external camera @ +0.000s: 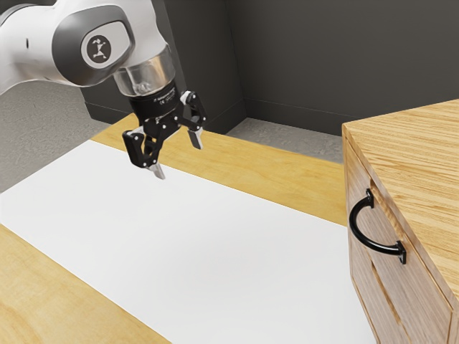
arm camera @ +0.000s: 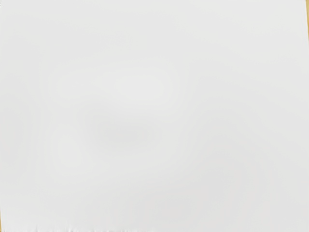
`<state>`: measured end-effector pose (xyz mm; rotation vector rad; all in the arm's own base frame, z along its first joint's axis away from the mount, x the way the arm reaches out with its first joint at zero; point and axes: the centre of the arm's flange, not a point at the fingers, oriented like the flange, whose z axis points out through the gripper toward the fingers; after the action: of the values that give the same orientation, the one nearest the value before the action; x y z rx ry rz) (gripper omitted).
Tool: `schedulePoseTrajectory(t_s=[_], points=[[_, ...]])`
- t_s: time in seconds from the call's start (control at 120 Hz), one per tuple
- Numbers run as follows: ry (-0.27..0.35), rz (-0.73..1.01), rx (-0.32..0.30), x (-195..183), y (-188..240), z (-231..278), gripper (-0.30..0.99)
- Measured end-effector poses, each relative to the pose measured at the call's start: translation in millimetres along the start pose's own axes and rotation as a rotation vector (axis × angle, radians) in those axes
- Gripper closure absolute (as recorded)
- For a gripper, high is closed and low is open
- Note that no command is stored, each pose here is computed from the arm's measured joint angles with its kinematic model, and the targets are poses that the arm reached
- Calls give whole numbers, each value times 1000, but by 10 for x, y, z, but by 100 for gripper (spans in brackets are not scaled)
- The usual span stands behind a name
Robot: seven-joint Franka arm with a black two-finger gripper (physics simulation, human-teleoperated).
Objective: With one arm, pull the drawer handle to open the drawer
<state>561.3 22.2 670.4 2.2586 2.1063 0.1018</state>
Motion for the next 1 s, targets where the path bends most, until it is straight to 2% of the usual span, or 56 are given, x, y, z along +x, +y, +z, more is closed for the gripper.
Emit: schedulePoseTrajectory(t_s=[0.217,0.342,0.375,0.45,0.5,0.567,0.708,0.858,0.933,1.0], points=[[-3,-14,-1,-41,5,-2,0],[-2,-23,-27,-49,-4,-135,0],[4,-26,-65,-50,-27,-348,0],[17,-28,-193,-71,-185,-1025,0],[17,-30,-250,-86,-233,-1259,0],[-12,-29,-291,-109,-165,-1295,0],[-126,15,-364,-294,126,-1128,0],[-260,196,-416,-1149,310,-1029,0],[-295,275,-432,-1516,311,-1009,0],[-307,307,-431,-1614,300,-939,0]])
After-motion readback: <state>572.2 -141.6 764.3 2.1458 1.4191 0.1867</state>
